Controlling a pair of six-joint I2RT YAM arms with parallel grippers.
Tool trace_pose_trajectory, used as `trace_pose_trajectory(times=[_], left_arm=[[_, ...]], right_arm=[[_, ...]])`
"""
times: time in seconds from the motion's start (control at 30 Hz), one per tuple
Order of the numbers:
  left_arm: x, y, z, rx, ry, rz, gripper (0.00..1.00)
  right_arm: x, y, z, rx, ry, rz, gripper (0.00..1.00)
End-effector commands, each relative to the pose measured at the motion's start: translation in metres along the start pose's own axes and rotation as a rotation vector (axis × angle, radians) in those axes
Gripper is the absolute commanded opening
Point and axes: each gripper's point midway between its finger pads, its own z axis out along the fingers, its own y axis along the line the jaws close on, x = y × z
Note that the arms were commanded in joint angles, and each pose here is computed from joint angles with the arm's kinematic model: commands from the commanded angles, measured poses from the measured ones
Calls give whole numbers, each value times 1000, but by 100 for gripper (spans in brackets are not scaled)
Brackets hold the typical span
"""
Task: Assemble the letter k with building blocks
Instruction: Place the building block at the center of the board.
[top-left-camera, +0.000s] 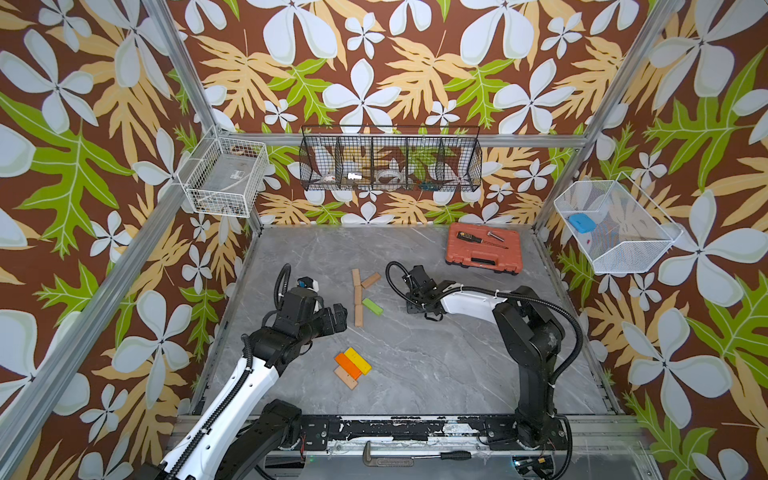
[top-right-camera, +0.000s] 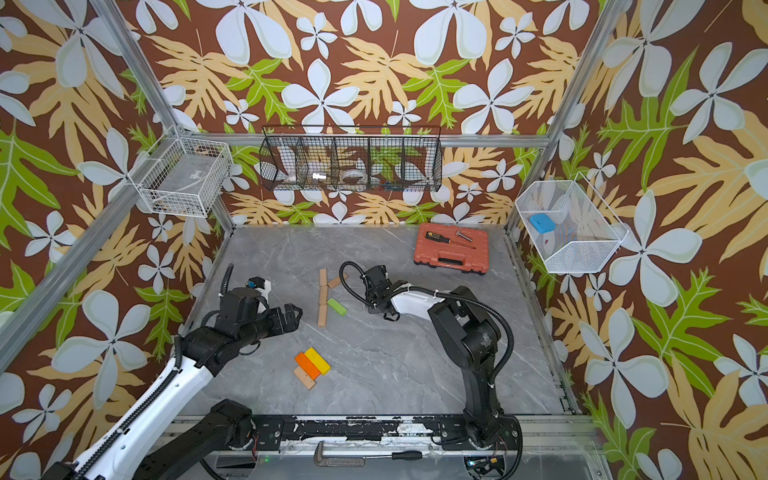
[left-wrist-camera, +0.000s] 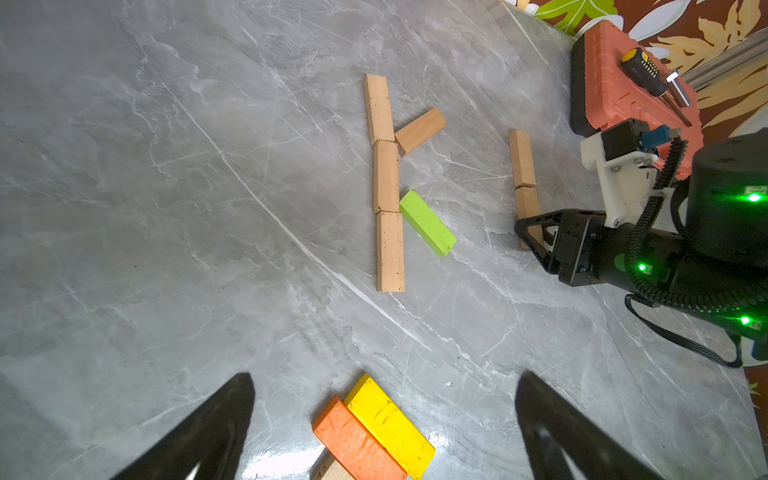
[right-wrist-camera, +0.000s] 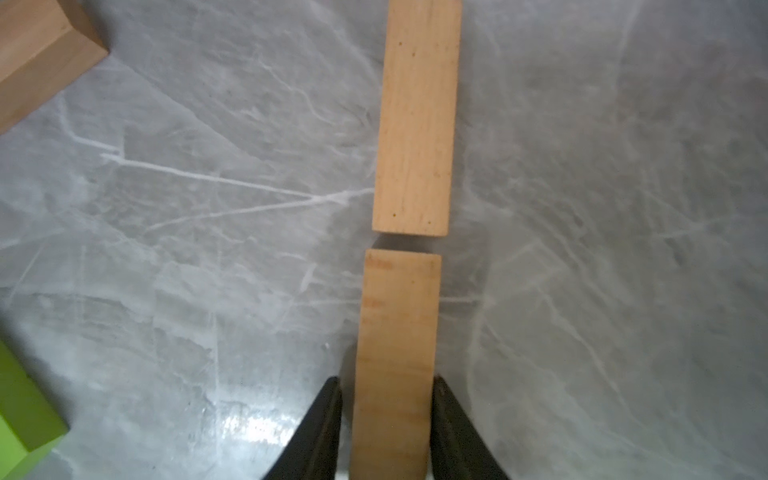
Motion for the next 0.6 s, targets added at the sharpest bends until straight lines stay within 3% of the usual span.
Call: trace_pose_trajectory(times=[0.0, 0.57], left_arm=[[-5, -2, 0, 9, -22, 0, 100], [-2, -2, 0, 13, -16, -5, 100]], right_arm=[[-3, -1, -5, 7, -2, -8, 39], [-13, -4, -20, 27, -22, 1, 42]])
